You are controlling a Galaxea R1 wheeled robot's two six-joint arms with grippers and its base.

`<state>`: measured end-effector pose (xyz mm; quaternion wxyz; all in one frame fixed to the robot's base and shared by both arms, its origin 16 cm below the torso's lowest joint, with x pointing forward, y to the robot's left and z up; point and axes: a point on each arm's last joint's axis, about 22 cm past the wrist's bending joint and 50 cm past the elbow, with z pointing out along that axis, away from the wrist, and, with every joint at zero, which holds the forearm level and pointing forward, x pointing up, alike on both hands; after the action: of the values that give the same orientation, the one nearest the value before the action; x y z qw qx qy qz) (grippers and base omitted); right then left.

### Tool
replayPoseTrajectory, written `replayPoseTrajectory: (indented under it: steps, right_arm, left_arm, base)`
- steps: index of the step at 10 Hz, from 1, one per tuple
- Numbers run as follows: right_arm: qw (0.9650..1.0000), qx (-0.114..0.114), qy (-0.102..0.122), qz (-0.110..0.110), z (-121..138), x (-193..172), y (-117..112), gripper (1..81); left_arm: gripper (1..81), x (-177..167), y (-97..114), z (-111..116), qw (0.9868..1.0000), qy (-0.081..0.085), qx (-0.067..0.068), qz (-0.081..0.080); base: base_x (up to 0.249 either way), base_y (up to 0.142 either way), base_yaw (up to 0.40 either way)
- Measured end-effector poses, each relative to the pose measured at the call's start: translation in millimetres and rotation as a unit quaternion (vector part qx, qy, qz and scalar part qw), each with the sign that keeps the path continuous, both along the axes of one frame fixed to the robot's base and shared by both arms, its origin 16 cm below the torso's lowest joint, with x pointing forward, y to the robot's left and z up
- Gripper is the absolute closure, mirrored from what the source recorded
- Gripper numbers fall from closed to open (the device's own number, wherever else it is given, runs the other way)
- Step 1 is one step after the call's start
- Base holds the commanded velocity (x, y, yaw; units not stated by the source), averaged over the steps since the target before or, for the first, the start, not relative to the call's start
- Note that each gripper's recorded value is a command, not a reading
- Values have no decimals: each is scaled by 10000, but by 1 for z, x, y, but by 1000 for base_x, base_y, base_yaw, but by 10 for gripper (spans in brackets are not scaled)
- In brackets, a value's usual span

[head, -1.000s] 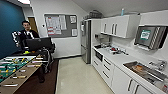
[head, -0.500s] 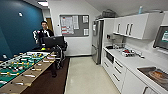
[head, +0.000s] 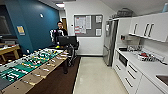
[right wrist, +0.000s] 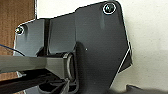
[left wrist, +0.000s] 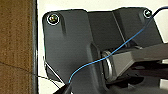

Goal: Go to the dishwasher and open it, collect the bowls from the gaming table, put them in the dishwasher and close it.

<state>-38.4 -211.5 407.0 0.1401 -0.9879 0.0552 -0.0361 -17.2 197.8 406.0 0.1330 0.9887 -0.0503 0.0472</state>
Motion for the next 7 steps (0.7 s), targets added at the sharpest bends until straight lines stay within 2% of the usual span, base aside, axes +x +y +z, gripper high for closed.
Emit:
replayPoseTrajectory:
  steps: [7]
  right_arm:
    - [10000, 0, 1, 0, 0, 0, 0, 10]
  left_arm:
    - [10, 3, 0, 0, 10000, -26, -2, -10]
  base:
    - [0, 0, 357]
